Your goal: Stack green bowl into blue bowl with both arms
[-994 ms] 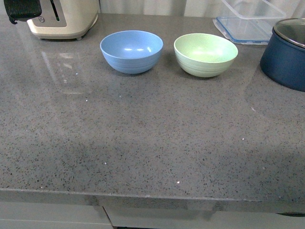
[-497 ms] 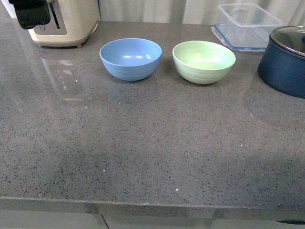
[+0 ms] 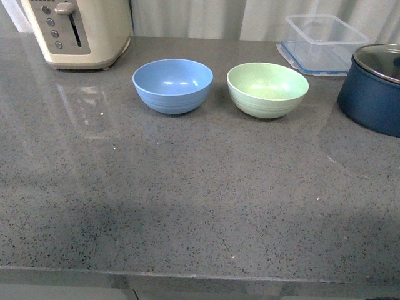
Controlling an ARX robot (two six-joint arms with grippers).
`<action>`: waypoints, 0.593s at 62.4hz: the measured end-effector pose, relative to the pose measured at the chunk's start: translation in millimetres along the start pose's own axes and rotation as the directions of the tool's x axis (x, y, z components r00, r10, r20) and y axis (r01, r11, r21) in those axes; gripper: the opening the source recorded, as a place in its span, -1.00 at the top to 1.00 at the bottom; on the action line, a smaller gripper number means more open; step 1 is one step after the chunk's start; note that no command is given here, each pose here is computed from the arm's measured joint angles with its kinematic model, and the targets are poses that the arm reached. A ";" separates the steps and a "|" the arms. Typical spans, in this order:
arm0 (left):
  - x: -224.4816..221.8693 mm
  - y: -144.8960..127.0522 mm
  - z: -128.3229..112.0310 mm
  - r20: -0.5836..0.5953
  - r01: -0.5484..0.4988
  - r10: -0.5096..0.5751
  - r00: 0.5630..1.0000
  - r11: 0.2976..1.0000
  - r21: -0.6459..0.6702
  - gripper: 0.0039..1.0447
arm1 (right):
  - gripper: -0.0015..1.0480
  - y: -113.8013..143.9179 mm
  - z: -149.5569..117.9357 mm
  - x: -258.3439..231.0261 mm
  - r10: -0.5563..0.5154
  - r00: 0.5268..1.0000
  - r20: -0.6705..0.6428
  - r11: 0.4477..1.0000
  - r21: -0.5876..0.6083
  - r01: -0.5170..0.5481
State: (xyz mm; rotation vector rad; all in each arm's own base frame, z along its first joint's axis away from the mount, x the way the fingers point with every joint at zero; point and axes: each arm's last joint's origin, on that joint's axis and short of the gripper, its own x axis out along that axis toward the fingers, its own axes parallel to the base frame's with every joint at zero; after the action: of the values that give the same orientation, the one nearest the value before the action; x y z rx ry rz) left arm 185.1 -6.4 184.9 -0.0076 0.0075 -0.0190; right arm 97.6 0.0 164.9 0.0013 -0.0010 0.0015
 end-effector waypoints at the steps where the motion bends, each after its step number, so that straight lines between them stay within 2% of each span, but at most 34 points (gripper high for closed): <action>1: -1.0 0.8 -0.4 0.000 0.002 -0.002 1.000 1.000 0.000 0.93 | -0.81 0.0 0.0 0.0 0.000 1.000 0.000 1.000 0.000 0.000; 31: -39.7 5.5 -19.9 0.002 -0.019 0.019 1.000 1.000 0.000 0.93 | -0.81 0.0 0.0 0.0 0.000 1.000 0.000 1.000 0.000 0.000; 37: -45.9 5.4 -16.5 0.014 -0.019 0.019 1.000 1.000 0.000 0.93 | -0.81 0.0 0.0 0.0 0.000 1.000 0.000 1.000 0.000 0.000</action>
State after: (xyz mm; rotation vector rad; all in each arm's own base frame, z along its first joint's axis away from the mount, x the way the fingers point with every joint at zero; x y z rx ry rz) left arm 139.2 -0.3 168.8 -0.0075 -0.0063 0.0000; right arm 97.6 0.0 164.9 0.0013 -0.0010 0.0015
